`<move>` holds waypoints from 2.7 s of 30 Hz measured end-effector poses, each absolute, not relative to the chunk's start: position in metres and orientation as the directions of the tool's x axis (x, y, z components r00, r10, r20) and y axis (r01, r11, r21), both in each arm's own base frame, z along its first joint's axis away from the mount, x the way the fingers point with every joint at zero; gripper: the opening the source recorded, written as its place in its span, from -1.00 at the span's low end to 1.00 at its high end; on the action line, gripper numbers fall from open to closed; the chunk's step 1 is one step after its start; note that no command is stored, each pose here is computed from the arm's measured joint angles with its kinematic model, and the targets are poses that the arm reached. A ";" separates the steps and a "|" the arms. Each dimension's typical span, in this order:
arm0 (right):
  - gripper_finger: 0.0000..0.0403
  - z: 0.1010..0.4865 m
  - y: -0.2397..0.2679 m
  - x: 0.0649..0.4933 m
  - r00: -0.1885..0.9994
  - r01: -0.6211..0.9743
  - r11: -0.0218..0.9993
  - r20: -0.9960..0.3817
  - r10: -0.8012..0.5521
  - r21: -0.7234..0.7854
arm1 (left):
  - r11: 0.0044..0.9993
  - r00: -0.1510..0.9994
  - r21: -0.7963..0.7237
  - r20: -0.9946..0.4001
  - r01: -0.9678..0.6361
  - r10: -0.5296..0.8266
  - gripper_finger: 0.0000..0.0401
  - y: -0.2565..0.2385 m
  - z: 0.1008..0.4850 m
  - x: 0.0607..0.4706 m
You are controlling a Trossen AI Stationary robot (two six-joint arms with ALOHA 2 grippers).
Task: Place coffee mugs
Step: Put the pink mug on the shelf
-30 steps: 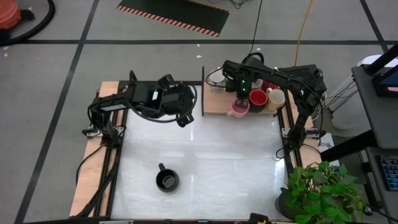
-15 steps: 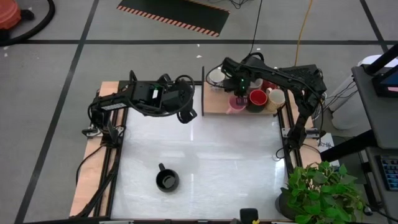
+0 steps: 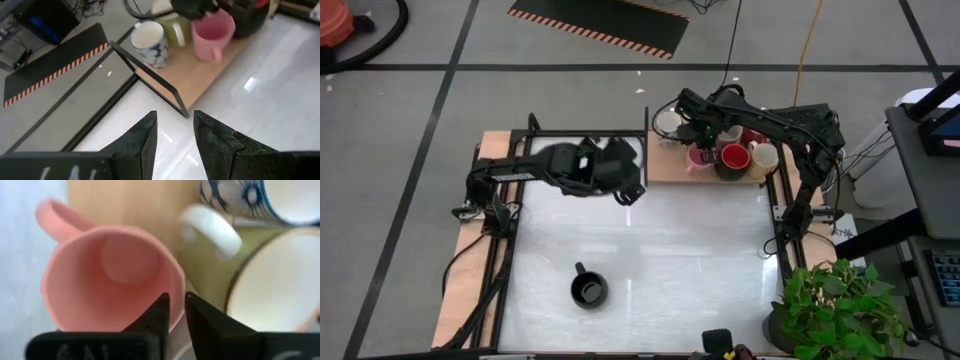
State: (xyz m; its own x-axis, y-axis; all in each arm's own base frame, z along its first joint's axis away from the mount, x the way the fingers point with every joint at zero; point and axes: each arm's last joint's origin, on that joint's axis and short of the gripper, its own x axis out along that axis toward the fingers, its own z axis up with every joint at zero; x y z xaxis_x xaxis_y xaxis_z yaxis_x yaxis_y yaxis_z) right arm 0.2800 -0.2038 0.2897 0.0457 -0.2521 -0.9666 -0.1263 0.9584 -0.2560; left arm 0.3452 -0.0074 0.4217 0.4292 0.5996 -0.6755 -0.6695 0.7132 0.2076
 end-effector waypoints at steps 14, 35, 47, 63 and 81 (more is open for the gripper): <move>-0.23 0.319 -0.165 0.289 0.093 0.141 0.893 -0.892 -0.442 -0.427 | 0.788 0.466 0.289 -0.677 -0.544 0.570 -0.33 -0.031 0.415 0.348; -0.38 0.306 -0.119 0.331 0.414 0.340 0.904 -0.822 -0.391 -0.259 | 0.779 0.568 0.347 -0.540 -0.522 0.621 -0.33 0.014 0.465 0.316; -0.98 0.270 -0.139 0.346 0.326 0.180 0.927 -0.869 -0.373 -0.330 | 0.745 0.539 0.347 -0.526 -0.570 0.658 -0.33 0.045 0.471 0.309; -1.00 0.243 -0.155 0.345 0.232 0.169 0.951 -0.928 -0.292 -0.257 | 0.722 0.527 0.287 -0.526 -0.629 0.668 -0.33 0.051 0.471 0.308; -1.00 0.224 -0.130 0.317 -0.056 0.169 0.978 -0.992 -0.112 -0.120 | 0.696 0.486 0.303 -0.538 -0.651 0.689 -0.33 0.066 0.457 0.317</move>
State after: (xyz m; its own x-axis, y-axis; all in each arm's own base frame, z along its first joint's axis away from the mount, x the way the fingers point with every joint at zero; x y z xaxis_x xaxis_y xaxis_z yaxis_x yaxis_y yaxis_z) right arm 0.3172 -0.1302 0.2238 -0.0559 -0.1123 -0.9921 0.1693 0.9782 -0.1203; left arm 0.3174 0.0658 0.4570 0.4859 0.6886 -0.5382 -0.6508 0.6961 0.3032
